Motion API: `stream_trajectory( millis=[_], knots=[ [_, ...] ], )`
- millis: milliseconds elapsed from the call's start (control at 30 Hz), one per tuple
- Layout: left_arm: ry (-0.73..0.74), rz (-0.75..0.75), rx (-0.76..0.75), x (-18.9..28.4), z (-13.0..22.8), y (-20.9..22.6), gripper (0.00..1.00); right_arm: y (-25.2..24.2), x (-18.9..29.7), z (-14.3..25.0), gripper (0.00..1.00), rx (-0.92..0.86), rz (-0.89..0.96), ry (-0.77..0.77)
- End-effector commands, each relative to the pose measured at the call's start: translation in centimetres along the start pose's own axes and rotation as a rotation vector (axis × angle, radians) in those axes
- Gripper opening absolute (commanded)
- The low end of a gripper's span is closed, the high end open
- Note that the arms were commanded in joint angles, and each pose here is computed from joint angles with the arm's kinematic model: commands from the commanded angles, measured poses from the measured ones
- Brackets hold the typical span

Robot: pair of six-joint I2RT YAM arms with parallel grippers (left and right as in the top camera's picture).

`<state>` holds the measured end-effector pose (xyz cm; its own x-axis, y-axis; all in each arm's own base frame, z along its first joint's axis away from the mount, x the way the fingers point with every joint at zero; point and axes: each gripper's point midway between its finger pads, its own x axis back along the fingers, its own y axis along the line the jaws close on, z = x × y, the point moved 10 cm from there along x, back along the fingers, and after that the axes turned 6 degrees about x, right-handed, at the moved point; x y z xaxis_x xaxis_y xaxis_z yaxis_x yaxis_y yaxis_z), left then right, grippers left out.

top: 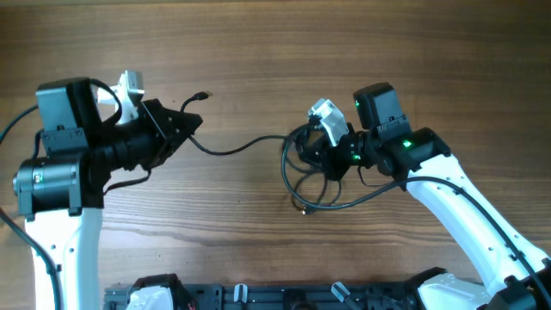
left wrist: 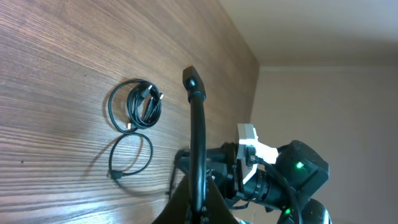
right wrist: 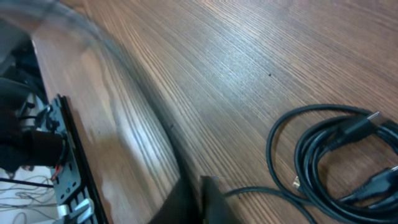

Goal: Untangle cables

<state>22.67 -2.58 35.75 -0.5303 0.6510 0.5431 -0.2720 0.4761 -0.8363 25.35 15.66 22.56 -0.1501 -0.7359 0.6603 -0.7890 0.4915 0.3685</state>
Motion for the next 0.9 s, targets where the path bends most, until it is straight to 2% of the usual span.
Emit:
stream_trajectory(
  millis=[0, 33, 100, 200, 233, 433, 500, 567, 767, 867],
  knots=[
    [0.017, -0.005, 0.017, -0.7, -0.6, 0.2, 0.08, 0.4, 0.4, -1.1, 0.04, -0.075, -0.026, -0.056],
    [0.011, -0.01, 0.016, -0.8, -0.7, 0.2, 0.15, 0.5, 0.8, -1.8, 0.04, -0.133, -0.022, -0.104],
    [0.003, -0.02, 0.017, -0.8, -0.7, 0.3, 0.35, 1.4, 2.3, -3.7, 0.04, -0.202, -0.029, -0.228],
    [0.003, -0.02, 0.018, -0.8, -0.7, 0.3, 0.92, 3.1, 5.5, -6.5, 0.04, -0.247, -0.06, -0.44],
    [0.003, -0.02, 0.018, -0.8, -0.7, 0.3, 1.0, 3.4, 6.3, -7.1, 0.04, -0.298, -0.052, -0.498],
    [0.004, -0.021, 0.018, -0.8, -0.7, 0.3, 1.0, 3.2, 10.7, -10.9, 0.05, -0.553, 0.012, -0.943],
    [0.004, -0.021, 0.017, -0.8, -0.7, 0.4, 1.0, 2.1, 12.8, -11.7, 0.05, -0.588, 0.153, -1.159],
    [0.003, -0.025, 0.016, -0.8, -0.7, 0.4, 1.0, 0.4, 14.4, -11.3, 0.05, -0.65, 0.313, -1.284],
    [-0.036, -0.083, 0.024, -0.8, -0.9, 0.9, 1.0, -5.8, 22.6, -9.5, 0.05, -0.71, 0.607, -1.488],
    [-0.056, -0.104, 0.024, -0.7, -1.0, 1.1, 1.0, -9.4, 25.0, -9.4, 0.04, -0.781, 0.709, -1.455]
  ],
)
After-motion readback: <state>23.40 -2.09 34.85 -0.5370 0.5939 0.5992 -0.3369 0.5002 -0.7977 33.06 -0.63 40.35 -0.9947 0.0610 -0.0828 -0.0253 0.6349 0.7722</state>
